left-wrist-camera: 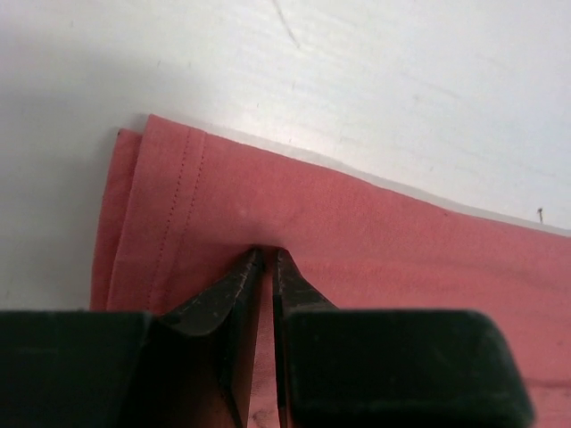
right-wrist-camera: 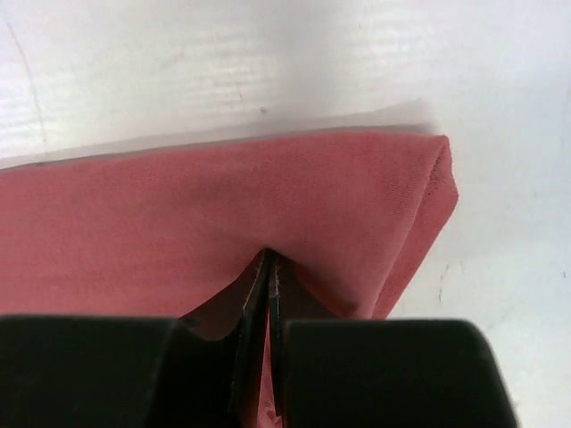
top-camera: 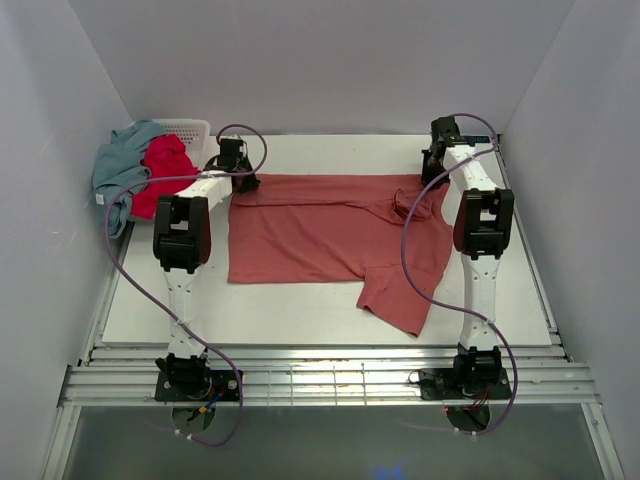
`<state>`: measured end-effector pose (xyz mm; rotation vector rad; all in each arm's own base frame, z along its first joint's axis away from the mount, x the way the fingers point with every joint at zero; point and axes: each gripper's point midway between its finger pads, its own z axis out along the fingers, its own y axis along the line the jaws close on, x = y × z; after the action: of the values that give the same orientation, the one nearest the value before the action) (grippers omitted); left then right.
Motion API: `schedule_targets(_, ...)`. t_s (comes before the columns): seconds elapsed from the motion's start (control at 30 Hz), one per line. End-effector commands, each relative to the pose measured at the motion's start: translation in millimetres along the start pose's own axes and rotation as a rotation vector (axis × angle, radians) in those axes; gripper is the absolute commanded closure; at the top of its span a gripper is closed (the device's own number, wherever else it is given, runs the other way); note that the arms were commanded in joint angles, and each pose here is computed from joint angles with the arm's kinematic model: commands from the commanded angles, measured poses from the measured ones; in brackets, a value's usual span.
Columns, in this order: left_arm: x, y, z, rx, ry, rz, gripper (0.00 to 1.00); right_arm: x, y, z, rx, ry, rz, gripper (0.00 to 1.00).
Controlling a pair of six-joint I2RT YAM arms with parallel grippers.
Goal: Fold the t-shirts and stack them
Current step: Fold the tshirt
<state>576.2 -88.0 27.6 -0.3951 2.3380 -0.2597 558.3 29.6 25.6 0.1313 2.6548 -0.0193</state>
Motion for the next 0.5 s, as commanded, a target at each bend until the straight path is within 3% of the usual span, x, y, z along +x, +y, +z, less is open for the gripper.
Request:
schedule_targets(0.0, 9, 41, 18, -0.111, 0.060, 0.033, 0.77, 2, -17, 31, -0.041, 0.022, 0.012, 0.92)
schedule_targets(0.1, -6, 36, 27, -0.094, 0.041, 0.041, 0.78, -12, 3, 24, -0.157, -0.043, 0.003, 0.92)
schedule_targets(0.13, -8, 35, 30, -0.091, 0.038, 0.051, 0.78, -39, -2, 11, -0.199, -0.139, 0.014, 0.91)
schedule_targets(0.2, -20, 27, 29, -0.066, 0.014, 0.057, 0.78, -44, 1, 2, -0.226, -0.187, 0.006, 0.90)
schedule_targets(0.23, -32, 21, 26, -0.050, -0.011, 0.059, 0.77, -70, 6, -24, -0.255, -0.284, -0.005, 0.87)
schedule_targets(0.3, -50, 11, 19, -0.023, -0.053, 0.060, 0.71, -76, 10, -41, -0.281, -0.330, -0.011, 0.82)
schedule_targets(0.33, -60, 7, 14, -0.012, -0.078, 0.060, 0.69, -91, 15, -72, -0.316, -0.393, -0.023, 0.77)
schedule_targets(0.47, -111, -21, -25, 0.053, -0.219, 0.037, 0.28, -109, 27, -133, -0.357, -0.512, -0.062, 0.66)
